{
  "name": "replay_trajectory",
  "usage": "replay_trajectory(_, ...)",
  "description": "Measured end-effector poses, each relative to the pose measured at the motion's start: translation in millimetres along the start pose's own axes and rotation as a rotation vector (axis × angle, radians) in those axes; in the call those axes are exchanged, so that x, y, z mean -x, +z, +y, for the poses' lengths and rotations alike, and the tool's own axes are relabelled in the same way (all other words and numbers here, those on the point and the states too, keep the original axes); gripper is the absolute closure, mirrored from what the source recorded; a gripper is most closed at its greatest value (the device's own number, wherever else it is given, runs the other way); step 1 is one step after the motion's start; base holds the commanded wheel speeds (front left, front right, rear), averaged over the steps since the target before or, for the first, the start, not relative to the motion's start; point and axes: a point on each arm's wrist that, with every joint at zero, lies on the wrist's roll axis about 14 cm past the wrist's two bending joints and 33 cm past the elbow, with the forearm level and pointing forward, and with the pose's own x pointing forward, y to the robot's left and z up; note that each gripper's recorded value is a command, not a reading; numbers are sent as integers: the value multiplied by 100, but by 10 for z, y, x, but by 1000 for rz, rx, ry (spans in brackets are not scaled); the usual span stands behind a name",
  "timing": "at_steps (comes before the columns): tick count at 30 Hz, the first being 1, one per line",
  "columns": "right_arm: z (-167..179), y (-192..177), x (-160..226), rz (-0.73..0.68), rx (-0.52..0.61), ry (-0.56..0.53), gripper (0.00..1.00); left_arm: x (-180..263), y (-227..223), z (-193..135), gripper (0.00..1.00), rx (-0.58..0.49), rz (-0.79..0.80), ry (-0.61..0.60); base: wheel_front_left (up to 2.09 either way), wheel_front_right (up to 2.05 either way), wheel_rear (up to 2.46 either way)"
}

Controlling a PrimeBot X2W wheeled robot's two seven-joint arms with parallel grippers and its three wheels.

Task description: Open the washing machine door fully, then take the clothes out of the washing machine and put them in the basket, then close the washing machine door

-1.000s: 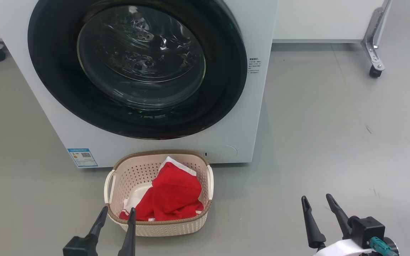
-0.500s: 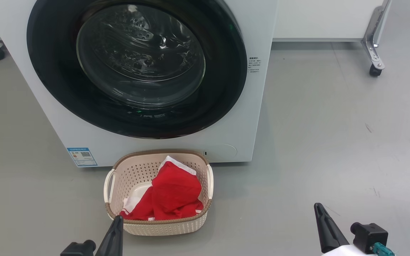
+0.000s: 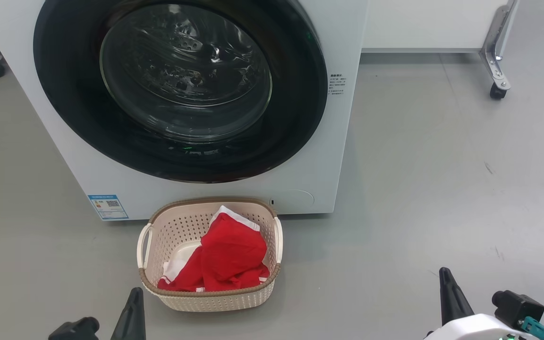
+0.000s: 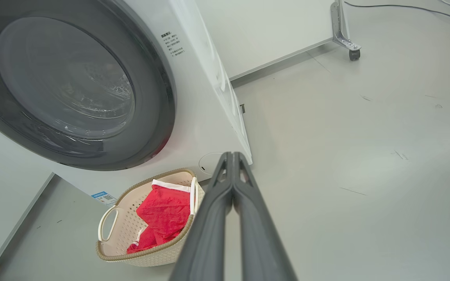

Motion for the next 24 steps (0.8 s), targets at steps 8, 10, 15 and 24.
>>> replay_trajectory(8, -82, 39, -27, 1, -102, -35, 100, -24, 19, 75, 100, 108, 9, 26, 0, 0, 0)
replay_trajectory(10, -91, 62, -46, -1, -131, -39, 100, -42, 33, 72, 100, 131, 9, 22, 0, 0, 0)
replay_trajectory(15, -133, 99, -65, -8, -194, -52, 100, -73, 68, 96, 100, 195, 6, 27, 0, 0, 0)
replay_trajectory(24, -192, 172, -114, -15, -307, -66, 100, -121, 93, 153, 100, 309, 14, 42, 0, 0, 0)
